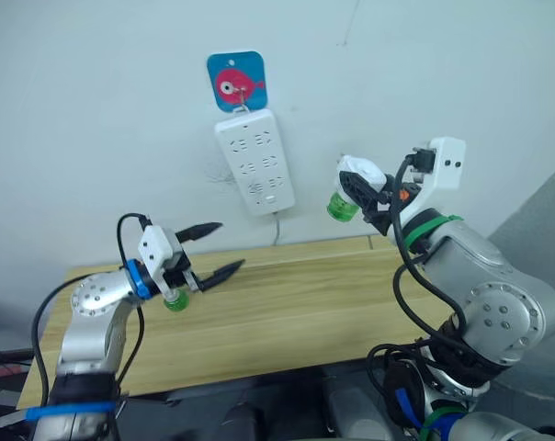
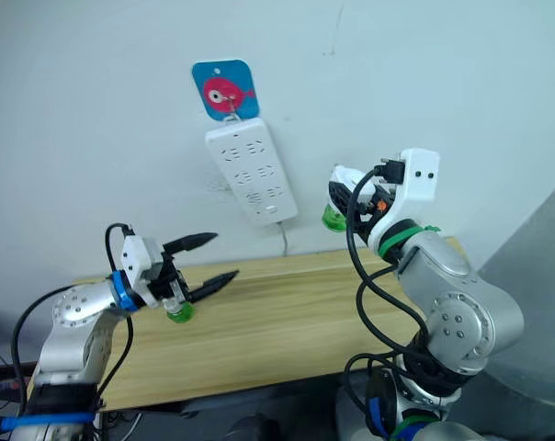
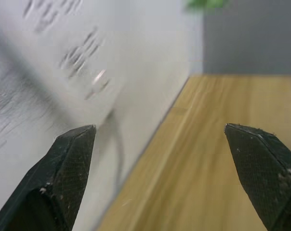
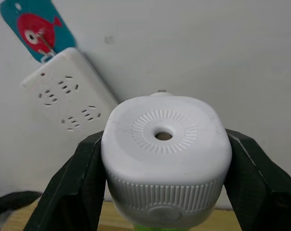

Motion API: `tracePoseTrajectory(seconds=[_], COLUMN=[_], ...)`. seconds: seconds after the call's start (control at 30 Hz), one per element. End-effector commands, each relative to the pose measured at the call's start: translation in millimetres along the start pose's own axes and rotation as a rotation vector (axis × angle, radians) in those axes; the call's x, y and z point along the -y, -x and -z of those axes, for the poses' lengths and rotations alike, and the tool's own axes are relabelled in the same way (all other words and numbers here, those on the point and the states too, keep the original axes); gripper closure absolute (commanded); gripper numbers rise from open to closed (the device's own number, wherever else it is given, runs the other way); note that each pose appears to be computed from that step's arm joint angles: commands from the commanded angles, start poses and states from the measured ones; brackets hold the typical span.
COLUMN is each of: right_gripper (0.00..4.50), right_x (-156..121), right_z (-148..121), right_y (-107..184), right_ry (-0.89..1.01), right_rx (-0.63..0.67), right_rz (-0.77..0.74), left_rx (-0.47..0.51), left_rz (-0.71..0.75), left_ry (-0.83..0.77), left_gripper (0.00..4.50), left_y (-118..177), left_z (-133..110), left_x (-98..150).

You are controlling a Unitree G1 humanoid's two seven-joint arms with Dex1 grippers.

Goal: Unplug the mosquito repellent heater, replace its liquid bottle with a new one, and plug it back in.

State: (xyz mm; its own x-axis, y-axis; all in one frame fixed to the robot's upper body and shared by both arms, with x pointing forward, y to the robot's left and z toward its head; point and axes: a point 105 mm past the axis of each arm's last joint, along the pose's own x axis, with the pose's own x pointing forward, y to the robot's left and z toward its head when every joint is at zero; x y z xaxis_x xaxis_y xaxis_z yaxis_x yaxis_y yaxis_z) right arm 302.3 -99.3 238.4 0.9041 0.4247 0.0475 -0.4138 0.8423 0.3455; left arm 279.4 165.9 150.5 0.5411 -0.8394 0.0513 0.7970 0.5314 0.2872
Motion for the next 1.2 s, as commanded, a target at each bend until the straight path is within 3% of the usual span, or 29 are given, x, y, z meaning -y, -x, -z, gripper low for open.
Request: tracePoseTrajectory(seconds=[0.03,0.17,0.3,0.6,1.0,1.2], right_gripper=[1.55,1.55,1.55,1.55,1.55,1.55], right_x=[-18.9,-24.6,-29.3,-35.3,-38.0,-29.4], right_z=[-9.3,-8.1,-7.0,-2.4,2.5,-5.6], right_y=[5.1,5.2,3.6,0.3,-2.7,-1.4], right_ry=[-0.125,-0.201,-0.268,-0.342,-0.395,-0.559], right_rx=[0.082,0.086,0.096,0.103,0.094,0.132], right_rz=[-0.095,-0.134,-0.156,-0.178,-0.190,-0.172], left_rx=[0.118,0.184,0.187,0.181,0.287,0.267], left_rz=[0.045,0.080,0.137,0.099,0.168,0.058], left_ry=[0.054,0.139,0.187,0.247,0.274,0.247], left_gripper=[0.00,0.00,0.00,0.00,0.00,0.00], left_y=[-27.3,-62.4,-91.9,-136.8,-150.6,-129.2], left_z=[-32.9,-47.7,-46.8,-31.5,-54.6,-46.6], left_x=[23.6,35.1,44.3,31.8,35.7,12.9])
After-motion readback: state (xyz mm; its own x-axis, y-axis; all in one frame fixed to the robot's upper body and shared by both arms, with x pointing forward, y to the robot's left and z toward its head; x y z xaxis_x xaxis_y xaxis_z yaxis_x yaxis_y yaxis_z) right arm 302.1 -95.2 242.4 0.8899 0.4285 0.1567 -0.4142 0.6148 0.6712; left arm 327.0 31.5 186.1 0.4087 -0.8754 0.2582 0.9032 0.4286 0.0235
